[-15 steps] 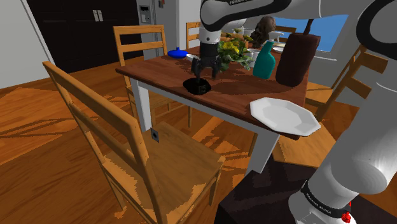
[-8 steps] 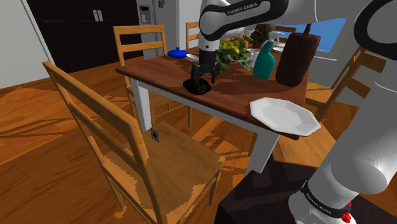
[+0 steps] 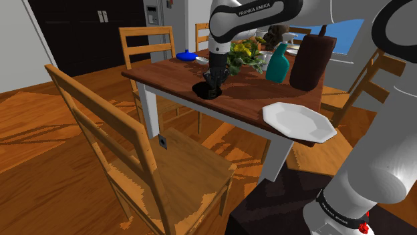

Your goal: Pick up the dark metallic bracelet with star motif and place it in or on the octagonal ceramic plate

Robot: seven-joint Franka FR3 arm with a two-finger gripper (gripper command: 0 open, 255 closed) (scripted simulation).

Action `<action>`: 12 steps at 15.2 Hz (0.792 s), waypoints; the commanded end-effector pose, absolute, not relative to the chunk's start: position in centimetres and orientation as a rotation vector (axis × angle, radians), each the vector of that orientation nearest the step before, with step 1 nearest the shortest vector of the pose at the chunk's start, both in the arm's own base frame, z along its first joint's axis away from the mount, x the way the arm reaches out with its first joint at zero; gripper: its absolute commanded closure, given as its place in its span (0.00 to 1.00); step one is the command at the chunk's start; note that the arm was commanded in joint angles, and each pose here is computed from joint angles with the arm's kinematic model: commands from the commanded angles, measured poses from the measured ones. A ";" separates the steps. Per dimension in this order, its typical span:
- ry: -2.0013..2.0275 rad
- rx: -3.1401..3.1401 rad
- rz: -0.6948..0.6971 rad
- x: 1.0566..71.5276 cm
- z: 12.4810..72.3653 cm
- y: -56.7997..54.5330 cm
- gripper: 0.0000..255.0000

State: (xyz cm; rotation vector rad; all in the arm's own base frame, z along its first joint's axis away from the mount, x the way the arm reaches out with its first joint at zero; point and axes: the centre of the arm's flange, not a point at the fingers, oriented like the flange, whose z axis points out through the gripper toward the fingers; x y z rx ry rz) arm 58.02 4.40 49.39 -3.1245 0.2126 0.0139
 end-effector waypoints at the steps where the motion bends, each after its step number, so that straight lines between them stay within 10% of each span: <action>1: 0.213 -3.124 0.014 58.0 49.4 4.4 1.00; 12: 0.213 -3.124 0.014 58.0 52.0 4.4 1.00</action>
